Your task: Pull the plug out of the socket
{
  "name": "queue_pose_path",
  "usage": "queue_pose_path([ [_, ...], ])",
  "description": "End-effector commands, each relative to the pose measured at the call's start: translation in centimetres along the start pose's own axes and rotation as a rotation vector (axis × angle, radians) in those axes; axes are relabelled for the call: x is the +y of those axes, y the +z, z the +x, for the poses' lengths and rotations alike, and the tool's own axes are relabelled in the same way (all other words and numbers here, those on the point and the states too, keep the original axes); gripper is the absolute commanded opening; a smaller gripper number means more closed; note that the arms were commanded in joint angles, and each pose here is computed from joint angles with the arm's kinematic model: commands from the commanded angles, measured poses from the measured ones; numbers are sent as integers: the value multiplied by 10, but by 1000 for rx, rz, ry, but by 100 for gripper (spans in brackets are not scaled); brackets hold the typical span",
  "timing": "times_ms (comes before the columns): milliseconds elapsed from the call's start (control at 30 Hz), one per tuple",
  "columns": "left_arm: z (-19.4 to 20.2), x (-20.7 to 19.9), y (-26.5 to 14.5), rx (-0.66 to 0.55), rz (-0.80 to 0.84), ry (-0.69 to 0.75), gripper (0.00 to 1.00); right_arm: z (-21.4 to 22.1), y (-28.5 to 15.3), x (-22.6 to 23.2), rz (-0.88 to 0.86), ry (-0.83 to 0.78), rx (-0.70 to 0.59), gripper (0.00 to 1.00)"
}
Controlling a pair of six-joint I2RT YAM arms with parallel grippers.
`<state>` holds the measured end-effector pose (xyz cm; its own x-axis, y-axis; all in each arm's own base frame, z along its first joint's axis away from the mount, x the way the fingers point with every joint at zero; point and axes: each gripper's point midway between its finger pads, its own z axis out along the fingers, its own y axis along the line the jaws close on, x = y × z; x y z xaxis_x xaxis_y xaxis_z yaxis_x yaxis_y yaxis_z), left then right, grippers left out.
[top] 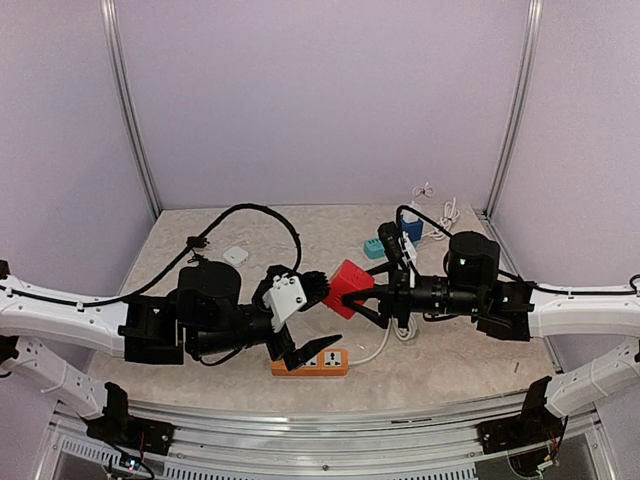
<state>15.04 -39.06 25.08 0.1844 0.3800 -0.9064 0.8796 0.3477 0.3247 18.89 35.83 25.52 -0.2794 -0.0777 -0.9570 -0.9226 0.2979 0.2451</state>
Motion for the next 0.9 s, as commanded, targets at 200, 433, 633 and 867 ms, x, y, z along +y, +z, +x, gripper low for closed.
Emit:
queue_pose_path([
  [200, -17, 35, 29, 20, -282, 51, 99, -17, -11, -23, 140, 149, -141, 35],
  [433, -15, 30, 45, 30, -268, 41, 99, -16, -12, -25, 151, 180, -165, 35],
  [633, -12, 33, 57, 48, -291, 31, 92, -19, -11, -25, 156, 195, -185, 35],
  [867, -12, 39, 65, 63, -327, 32, 80, -19, -11, -30, 190, 222, -187, 35],
])
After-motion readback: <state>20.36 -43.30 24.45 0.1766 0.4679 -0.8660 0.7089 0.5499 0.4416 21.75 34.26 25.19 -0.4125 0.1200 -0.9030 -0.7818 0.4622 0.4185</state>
